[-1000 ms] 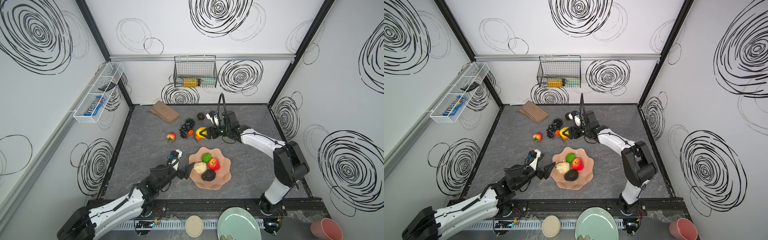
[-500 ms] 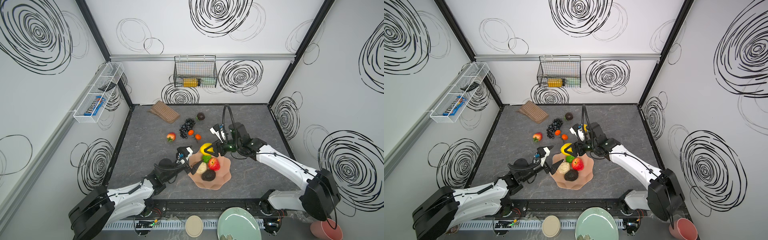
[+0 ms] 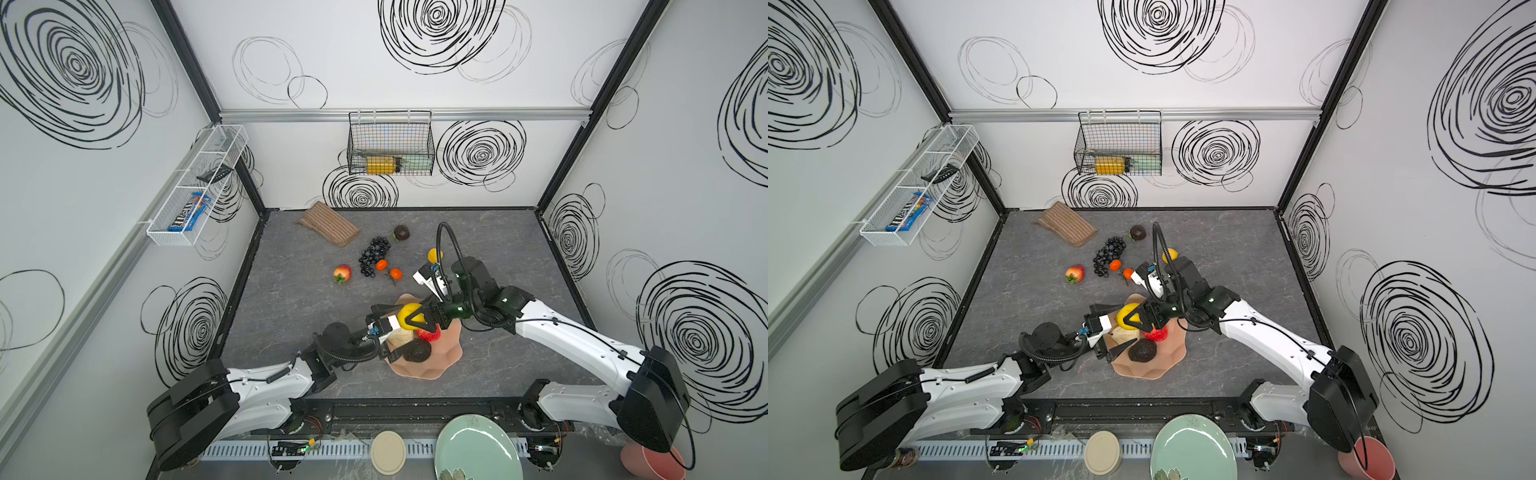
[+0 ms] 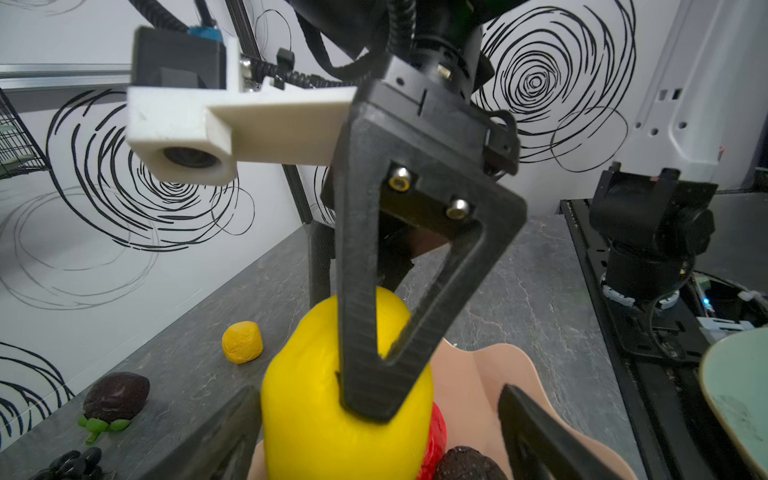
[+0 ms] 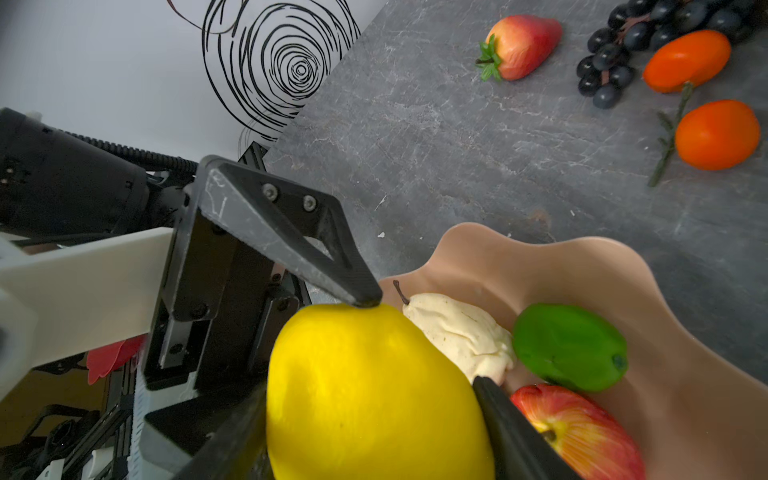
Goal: Place and organize the fake fruits in the fruit bowl
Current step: 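Close the left gripper on the lemon while the right gripper releases and withdraws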
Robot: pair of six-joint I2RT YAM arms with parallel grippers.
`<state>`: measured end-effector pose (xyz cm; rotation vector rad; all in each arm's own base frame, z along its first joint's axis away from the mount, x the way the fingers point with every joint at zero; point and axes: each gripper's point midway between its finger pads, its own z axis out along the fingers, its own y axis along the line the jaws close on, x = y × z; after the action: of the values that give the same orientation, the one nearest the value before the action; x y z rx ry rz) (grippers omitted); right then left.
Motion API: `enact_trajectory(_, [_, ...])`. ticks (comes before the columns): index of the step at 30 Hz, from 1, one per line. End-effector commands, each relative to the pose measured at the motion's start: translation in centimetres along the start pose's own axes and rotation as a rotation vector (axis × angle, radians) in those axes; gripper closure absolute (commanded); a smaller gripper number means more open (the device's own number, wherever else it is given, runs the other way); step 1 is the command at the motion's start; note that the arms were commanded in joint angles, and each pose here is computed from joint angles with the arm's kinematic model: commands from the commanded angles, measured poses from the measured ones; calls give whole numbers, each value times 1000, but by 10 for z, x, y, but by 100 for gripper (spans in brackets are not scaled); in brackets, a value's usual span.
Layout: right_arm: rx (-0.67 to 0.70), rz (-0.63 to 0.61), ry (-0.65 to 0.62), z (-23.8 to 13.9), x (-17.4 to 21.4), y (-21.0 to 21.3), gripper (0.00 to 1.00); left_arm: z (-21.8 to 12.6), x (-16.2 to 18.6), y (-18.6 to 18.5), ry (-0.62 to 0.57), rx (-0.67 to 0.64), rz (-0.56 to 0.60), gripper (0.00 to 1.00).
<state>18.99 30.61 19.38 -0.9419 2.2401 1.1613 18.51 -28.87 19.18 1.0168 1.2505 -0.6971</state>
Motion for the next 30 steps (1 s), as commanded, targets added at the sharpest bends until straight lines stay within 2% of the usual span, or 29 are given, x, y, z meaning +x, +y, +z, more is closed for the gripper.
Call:
enact_trajectory(1, [-20,-31,-7,-2,1,8,41,7,-25,5,-78,-15,56,13])
enact_trajectory(12, [-9,-36,-17,-1,0,8,41,12,-14,2,-37,3,50,37])
enact_trajectory(16, [-12,-36,-24,-1,-1,8,40,12,-14,1,-36,11,47,39])
enact_trajectory(22, [-10,-39,-36,-2,-4,9,39,13,-14,1,-24,16,36,47])
enact_trajectory(26, [25,-42,-58,-8,-7,6,25,13,-17,3,-25,1,22,48])
enact_trajectory(30, [157,-36,-138,-30,-19,-12,14,12,-17,8,-11,-42,-4,47])
